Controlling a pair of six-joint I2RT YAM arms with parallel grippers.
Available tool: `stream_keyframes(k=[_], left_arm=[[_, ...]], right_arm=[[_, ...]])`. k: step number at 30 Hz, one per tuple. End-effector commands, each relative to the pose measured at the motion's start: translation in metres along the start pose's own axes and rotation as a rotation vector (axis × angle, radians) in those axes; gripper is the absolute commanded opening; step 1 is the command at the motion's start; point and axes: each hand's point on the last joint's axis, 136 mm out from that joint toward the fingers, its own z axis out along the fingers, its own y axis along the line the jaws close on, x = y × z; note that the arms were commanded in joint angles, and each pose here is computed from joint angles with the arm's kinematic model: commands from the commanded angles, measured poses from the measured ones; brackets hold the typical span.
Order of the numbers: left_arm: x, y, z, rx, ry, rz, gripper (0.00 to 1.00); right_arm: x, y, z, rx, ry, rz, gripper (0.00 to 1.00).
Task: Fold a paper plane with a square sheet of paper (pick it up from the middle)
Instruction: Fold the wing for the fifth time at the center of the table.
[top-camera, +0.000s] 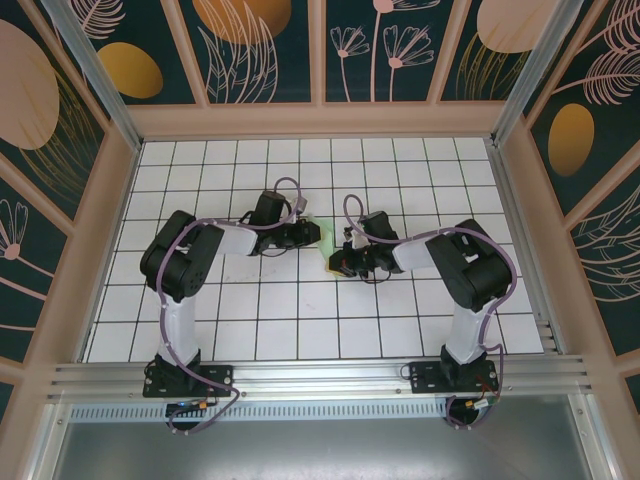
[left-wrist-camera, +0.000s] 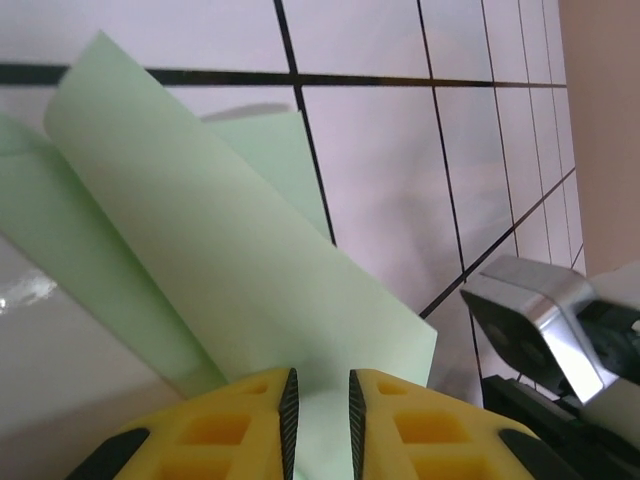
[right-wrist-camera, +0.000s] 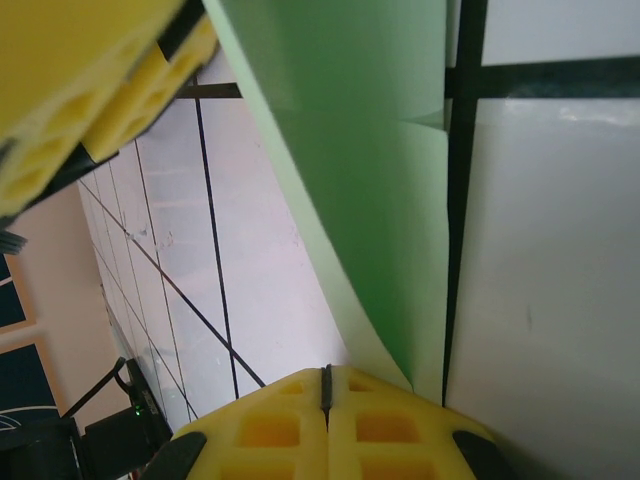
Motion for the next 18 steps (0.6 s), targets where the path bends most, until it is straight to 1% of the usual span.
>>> stream_keyframes(k=[1, 5, 10, 18], left_arm=[[-0.009, 0.004, 0.005, -0.009, -0.012, 0.017, 0.23], [-0.009, 0.010, 0.005, -0.041, -0.015, 0.008, 0.22], [-0.013, 0.007, -0.001, -0.058, -0.035, 0.020, 0.22], [-0.008, 0.020, 0.007, -0.090, -0.008, -0.002, 0.22]], right_arm=[[0.018, -0.055, 0.004, 0.173, 0.041, 0.121, 0.03], [0.018, -0.054, 0.004, 0.175, 0.043, 0.118, 0.03], [0.018, -0.055, 0.004, 0.180, 0.045, 0.116, 0.03], [0.019, -0.054, 0.003, 0.181, 0.046, 0.110, 0.03]])
